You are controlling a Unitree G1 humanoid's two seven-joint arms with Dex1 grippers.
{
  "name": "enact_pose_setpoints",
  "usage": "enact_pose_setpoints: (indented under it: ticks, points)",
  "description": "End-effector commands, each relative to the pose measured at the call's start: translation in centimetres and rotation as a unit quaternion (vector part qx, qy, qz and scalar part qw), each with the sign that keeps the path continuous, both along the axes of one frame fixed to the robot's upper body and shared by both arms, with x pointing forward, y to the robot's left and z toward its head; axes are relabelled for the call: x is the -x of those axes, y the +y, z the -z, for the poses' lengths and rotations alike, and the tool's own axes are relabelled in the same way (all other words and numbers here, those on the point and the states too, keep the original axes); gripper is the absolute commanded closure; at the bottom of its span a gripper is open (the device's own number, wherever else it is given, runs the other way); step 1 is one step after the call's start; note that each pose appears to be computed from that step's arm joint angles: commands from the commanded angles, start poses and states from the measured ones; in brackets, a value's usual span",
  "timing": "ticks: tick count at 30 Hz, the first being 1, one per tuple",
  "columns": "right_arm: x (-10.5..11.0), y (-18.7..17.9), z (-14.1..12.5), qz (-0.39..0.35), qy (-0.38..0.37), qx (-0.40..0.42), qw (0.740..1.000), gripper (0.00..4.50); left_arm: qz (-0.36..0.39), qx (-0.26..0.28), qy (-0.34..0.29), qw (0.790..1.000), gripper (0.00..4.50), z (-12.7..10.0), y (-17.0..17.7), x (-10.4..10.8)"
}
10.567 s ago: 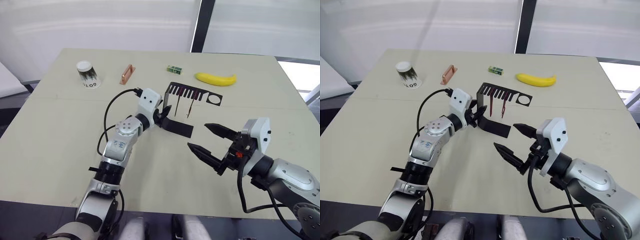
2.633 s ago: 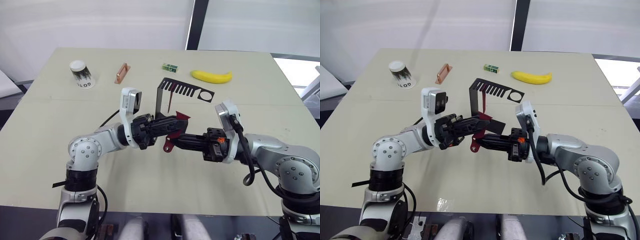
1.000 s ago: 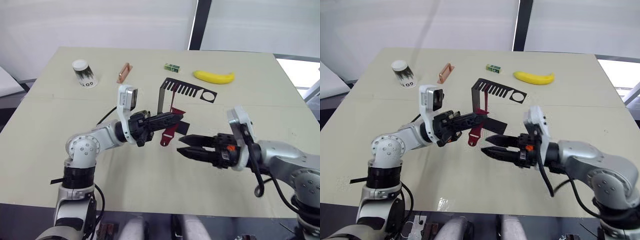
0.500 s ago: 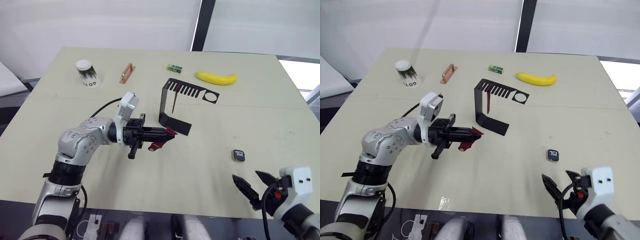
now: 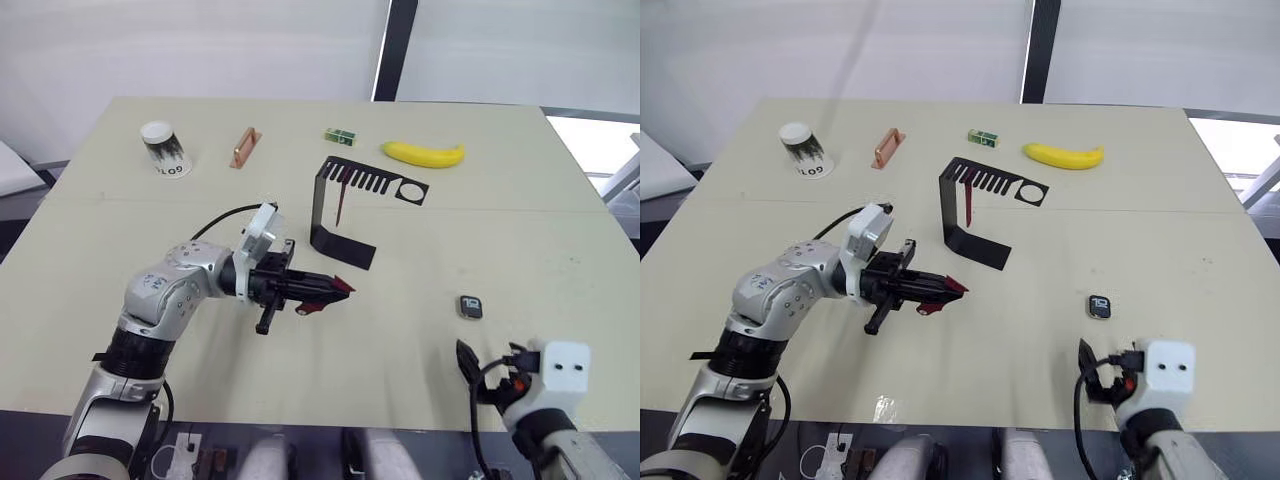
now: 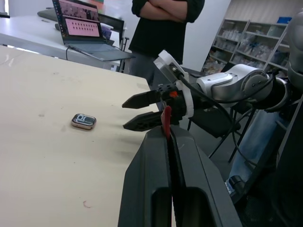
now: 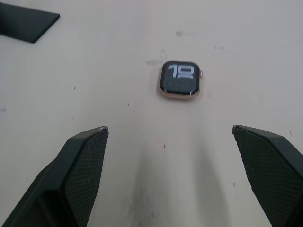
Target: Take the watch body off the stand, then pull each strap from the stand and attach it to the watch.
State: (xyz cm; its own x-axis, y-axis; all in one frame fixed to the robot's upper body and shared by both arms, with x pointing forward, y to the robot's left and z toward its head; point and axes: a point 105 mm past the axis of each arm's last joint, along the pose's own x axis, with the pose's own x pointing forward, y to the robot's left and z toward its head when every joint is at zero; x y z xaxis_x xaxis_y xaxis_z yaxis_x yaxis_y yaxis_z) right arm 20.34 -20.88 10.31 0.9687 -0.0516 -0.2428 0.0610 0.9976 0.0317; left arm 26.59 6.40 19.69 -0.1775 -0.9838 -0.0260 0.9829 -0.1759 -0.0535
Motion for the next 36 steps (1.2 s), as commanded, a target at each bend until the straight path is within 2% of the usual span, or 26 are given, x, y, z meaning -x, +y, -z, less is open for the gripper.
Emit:
enact_pose_setpoints:
  ticks: [1,5,10,21,23,25,36]
  points:
    - [-1.1,-0.5,0.5,0.022,0.003,0.014,1.0,0.05,-0.009,-0.014,-0.043,0.999,4.5,-0.3,0.2,0.1]
    - [-2.8,0.0,1.4,0.024,0.005,0.018,1.0,0.05,-0.019,-0.022,-0.054,0.998,4.5,0.1,0.3,0.0]
    - [-3.8,0.2,2.0,0.044,0.008,0.022,0.999,0.05,-0.021,-0.021,-0.055,0.998,4.5,0.1,0.2,0.3]
    - [-4.7,-0.8,2.9,0.122,0.018,-0.012,0.992,0.05,-0.03,-0.018,-0.048,0.998,4.5,0.3,0.6,0.4]
    - [-4.9,-0.8,2.8,0.121,0.018,-0.01,0.992,0.57,-0.031,-0.017,-0.048,0.998,4.5,0.5,0.7,0.4]
    - [-5.0,-0.7,2.7,0.12,0.017,-0.006,0.993,1.28,-0.032,-0.016,-0.047,0.998,4.5,0.7,0.7,0.5]
    - [-5.3,-1.0,3.0,0.134,0.024,-0.009,0.991,1.28,-0.031,-0.007,-0.044,0.999,4.5,0.6,0.2,0.8]
